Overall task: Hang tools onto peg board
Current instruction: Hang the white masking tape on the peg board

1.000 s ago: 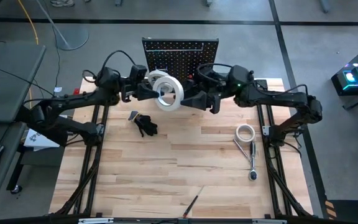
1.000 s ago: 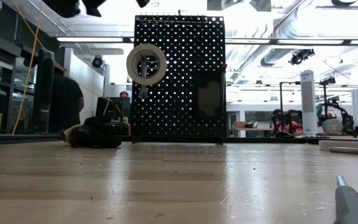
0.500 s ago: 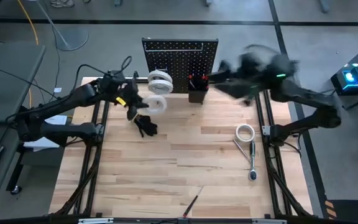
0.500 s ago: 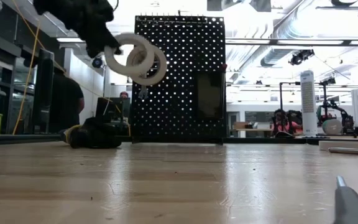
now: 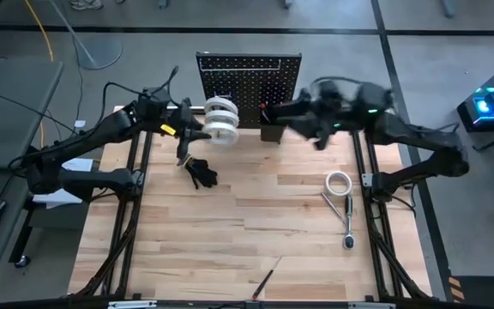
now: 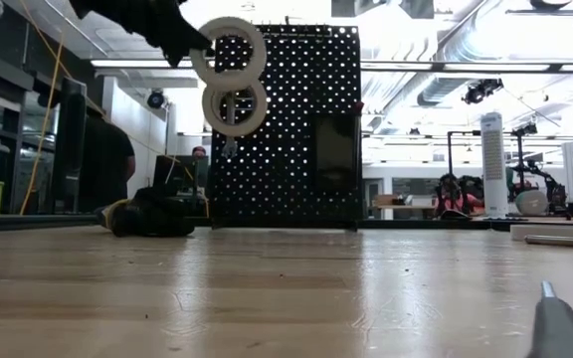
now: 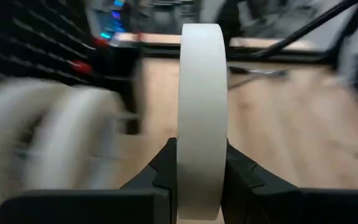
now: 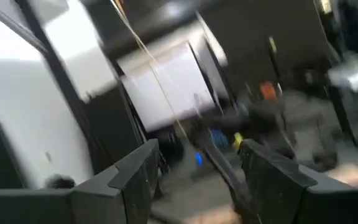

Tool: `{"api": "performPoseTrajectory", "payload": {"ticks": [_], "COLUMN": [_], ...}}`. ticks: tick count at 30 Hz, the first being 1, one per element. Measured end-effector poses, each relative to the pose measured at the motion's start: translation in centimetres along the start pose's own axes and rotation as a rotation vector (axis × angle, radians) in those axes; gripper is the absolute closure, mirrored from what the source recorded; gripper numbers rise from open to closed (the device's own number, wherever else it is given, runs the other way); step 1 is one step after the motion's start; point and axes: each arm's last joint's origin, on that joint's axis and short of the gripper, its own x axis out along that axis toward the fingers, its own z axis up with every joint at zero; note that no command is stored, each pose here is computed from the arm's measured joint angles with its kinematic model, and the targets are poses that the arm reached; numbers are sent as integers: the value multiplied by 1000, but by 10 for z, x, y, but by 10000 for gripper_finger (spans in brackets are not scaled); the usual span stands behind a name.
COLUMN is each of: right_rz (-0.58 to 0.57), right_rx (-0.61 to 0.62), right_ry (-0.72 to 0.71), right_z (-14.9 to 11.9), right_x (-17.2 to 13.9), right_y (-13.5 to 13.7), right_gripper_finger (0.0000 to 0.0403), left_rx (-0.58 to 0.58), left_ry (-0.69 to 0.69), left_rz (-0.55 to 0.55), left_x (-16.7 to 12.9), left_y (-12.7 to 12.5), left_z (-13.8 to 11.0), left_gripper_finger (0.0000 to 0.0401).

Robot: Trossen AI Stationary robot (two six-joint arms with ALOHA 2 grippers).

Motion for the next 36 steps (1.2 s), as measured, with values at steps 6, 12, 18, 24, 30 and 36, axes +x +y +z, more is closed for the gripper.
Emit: {"api": "performPoseTrajectory", "payload": {"ticks": [6,12,18,24,30,36], "right_rz": [-22,-42,-74,-73,-80,-84], "right_rx": [-4,-1,14,4,14,18], "right_ry": [-26,-34,8,-19,-9,-2], "right_z": [5,6,-2,3,1,0], "right_x": [-2,-5,0,-4,-3,-2], "right_y": [1,2,-3,0,-1,-2], "right_gripper_finger": [186,186,186,186,186,186], "left_rx": [127,183,265,280,291,244], "left_ry": [67,164,216,206,208,227], "left_rz": [101,101,212,264,301,363], "left_x": [8,22,23,20,20,19], "left_y": [17,30,40,46,46,47], "left_z": [1,-6,-8,-6,-5,-5], "left_gripper_finger": [341,341,341,341,287,203]}}
